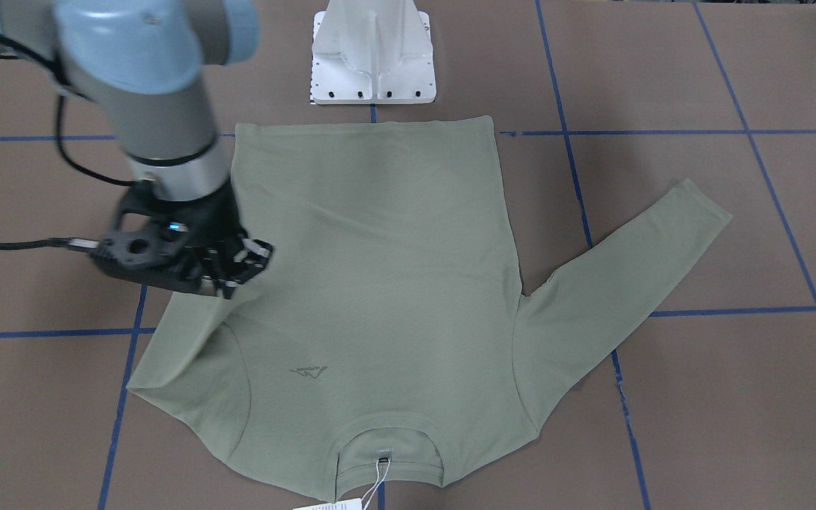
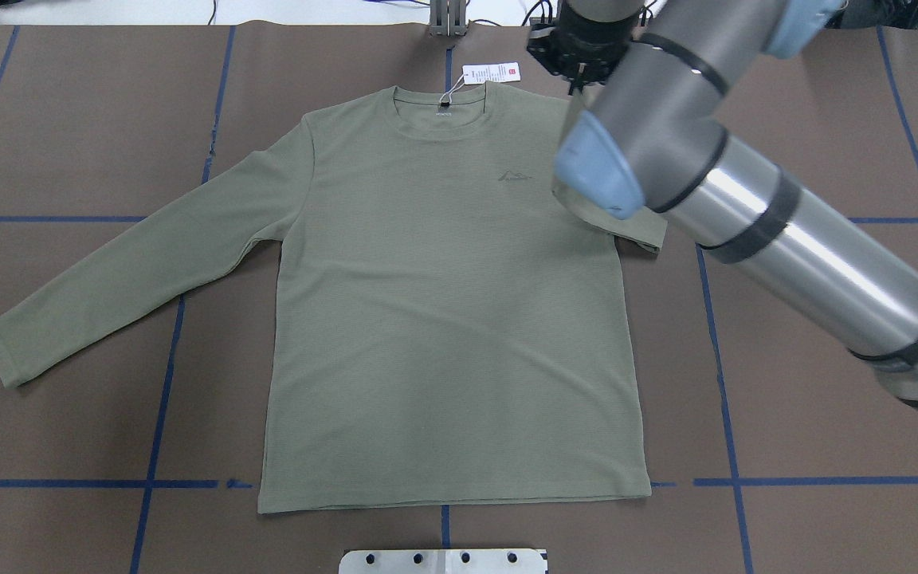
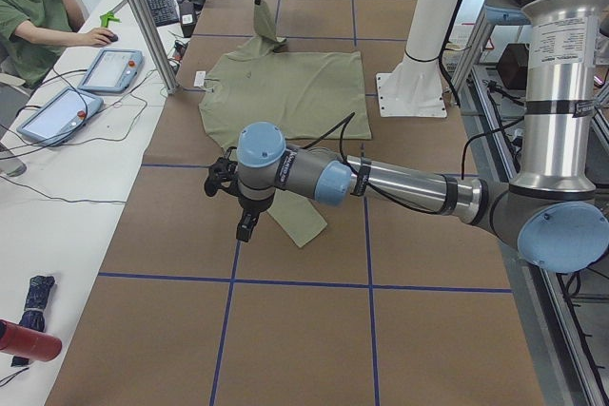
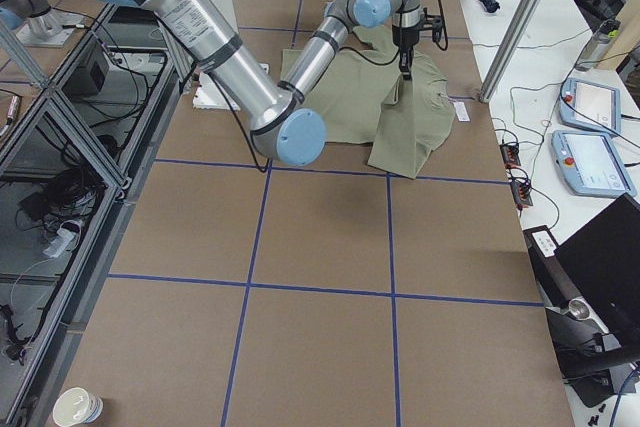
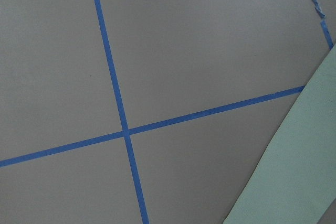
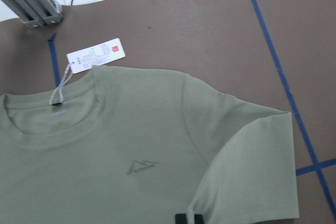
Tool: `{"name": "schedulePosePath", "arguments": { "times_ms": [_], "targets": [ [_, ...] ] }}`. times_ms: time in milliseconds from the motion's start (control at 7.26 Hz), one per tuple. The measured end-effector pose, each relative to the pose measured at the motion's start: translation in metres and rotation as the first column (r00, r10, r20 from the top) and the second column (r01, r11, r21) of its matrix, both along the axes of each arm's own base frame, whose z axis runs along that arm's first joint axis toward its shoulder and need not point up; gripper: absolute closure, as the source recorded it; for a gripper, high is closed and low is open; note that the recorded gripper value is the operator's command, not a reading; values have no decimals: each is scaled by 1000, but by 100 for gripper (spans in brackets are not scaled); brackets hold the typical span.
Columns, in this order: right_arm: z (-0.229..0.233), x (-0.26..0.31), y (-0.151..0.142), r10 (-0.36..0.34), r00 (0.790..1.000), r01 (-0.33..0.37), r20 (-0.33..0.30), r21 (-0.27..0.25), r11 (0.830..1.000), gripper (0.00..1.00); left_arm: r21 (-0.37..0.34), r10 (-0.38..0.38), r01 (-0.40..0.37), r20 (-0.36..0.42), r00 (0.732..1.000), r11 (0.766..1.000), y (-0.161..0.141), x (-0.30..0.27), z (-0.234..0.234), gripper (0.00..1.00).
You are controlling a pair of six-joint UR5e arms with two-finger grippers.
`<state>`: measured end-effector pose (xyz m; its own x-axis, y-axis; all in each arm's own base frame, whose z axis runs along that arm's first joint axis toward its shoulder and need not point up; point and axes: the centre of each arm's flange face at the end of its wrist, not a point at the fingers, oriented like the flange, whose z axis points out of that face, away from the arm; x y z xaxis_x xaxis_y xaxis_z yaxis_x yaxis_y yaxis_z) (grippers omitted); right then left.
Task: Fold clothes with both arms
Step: 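Lift the sleeve with the right gripper and carry it across the shirt body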
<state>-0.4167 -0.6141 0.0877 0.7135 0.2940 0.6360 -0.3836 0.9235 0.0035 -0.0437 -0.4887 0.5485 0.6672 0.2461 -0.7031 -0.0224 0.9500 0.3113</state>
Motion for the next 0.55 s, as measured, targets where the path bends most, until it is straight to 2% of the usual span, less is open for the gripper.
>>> {"name": "schedulePosePath", "arguments": {
  "times_ms": [138, 276, 551],
  "targets": [
    [-45, -59, -7, 30, 999, -29, -26, 19, 999, 100, -2, 0, 0, 0, 1000, 1000, 0, 0, 1, 0],
    [-72, -111, -2, 51, 998, -49, -29, 63, 997, 100, -5, 0, 0, 0, 1000, 1000, 0, 0, 2, 0],
    [-84, -195, 38, 72, 996, -65, -42, 154, 986, 100, -7, 0, 0, 0, 1000, 1000, 0, 0, 3, 0]
  ]
}}
